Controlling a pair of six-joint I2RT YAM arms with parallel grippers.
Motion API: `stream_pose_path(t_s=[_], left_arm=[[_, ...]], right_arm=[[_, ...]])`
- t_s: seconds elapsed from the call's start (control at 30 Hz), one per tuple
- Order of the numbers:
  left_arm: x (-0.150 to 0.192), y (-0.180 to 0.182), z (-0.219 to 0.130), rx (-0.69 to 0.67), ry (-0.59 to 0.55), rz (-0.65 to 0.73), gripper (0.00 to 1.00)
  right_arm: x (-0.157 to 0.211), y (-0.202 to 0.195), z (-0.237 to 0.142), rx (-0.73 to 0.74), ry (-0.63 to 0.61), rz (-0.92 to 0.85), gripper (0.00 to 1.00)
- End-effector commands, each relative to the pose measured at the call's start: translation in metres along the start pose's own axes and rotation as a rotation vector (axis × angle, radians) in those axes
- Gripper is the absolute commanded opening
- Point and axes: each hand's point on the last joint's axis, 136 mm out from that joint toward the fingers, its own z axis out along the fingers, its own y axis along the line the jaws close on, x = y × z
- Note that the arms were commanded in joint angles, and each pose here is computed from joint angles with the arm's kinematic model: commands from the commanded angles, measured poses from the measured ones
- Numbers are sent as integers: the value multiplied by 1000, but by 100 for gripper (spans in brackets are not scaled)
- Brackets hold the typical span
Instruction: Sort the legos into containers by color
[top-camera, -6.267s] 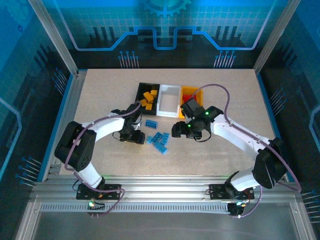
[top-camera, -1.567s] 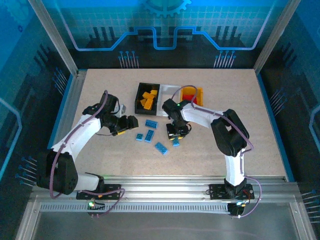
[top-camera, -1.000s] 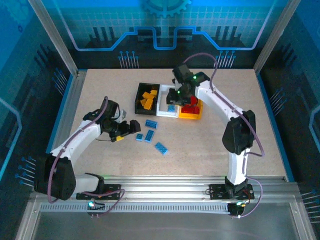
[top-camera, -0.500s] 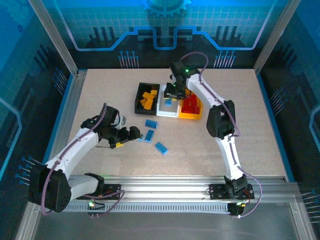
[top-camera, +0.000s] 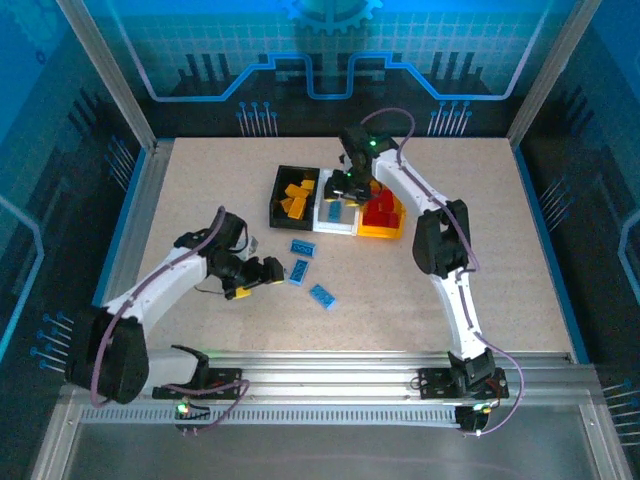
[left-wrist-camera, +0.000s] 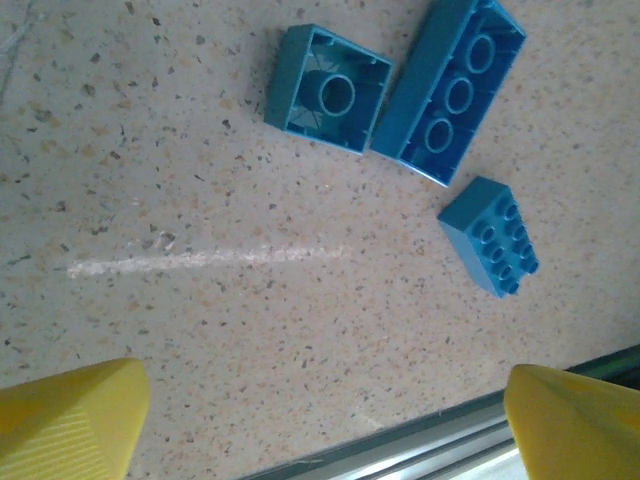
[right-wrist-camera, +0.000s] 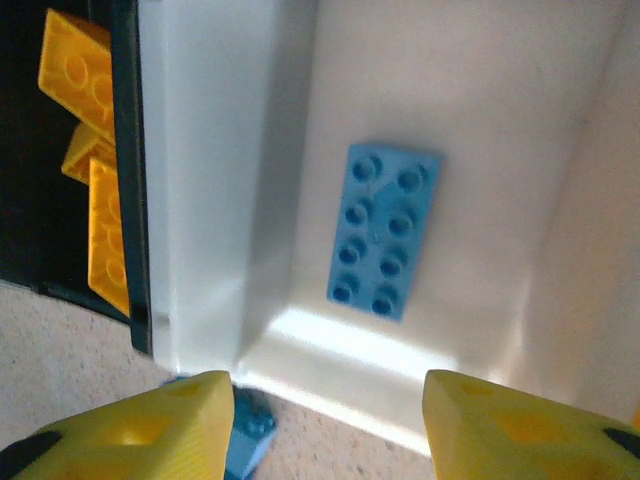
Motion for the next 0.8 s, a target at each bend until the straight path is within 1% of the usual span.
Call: stream_pose_path(t_s=[0.0,0.13,0.23,0.33,0.4,0.5,0.6,0.77], left_arm=[[-19,-4,7,-47,-11,68,85],[-34,-6,23,-93,12,114,77],[-45,-9,34,-116,18,138,72],[-54,-9,45,-135,36,147,68],[-59,-8,49,-153,39,153,67],[-66,-7,51,-172,37,165,64],[-69,-7,55,-181,47,168,63],[-68,-1,62,-198,66,165,62]], right_arm=[[14,11,-57,-30,-58,-33,55],[48,8,-75,-41,-65,-34,56],[85,1,-78,-40,-31,-41,55],[127,-4,-71,-31,33,-70,54],[154,-10,-65,0,75,-96,54],[186,-13,-58,12,115,-128,55],[204,-21,-53,26,135,-119,55],[215,-25,-52,22,144,-112,55]])
